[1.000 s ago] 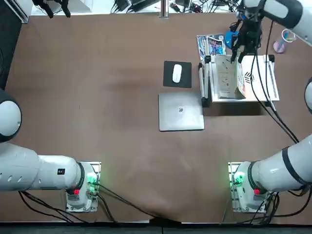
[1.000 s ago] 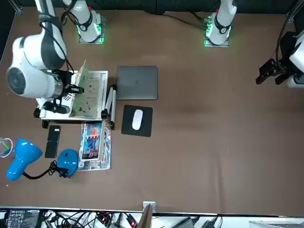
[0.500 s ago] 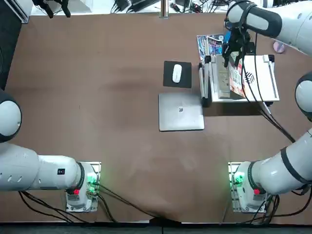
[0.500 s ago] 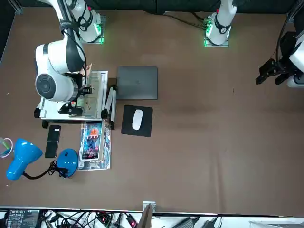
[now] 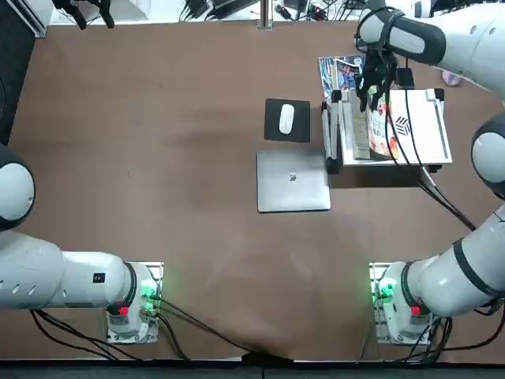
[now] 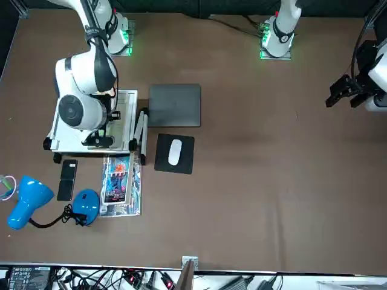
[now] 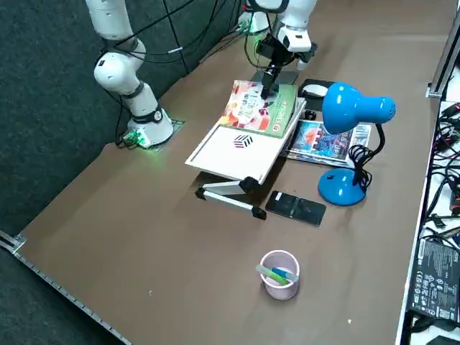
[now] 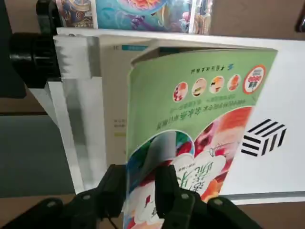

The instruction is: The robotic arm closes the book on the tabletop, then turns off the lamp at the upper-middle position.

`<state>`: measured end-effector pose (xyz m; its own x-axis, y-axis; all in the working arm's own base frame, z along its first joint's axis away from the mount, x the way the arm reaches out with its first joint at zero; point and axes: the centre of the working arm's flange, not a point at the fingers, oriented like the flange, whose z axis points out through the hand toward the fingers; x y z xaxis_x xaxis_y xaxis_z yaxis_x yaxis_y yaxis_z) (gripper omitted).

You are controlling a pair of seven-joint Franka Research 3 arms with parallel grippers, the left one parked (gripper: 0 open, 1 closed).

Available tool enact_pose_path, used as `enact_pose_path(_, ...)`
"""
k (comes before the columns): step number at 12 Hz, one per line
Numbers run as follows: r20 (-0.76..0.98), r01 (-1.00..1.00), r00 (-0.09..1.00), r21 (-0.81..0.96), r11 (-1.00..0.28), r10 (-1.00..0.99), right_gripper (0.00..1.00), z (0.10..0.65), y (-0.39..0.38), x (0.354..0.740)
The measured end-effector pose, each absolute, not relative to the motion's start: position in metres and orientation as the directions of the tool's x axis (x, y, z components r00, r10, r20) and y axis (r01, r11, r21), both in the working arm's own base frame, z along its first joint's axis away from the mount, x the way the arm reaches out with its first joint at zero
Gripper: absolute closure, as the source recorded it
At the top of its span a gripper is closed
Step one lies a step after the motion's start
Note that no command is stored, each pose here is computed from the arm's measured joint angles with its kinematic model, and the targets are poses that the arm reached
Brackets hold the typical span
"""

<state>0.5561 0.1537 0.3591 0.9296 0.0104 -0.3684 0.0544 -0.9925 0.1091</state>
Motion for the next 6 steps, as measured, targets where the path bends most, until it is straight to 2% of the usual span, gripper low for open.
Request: enact_pose_path(6,-0.355,0.037,0.935,0.158,-0.987,-0.021,0.56,0.347,0.184,0.564)
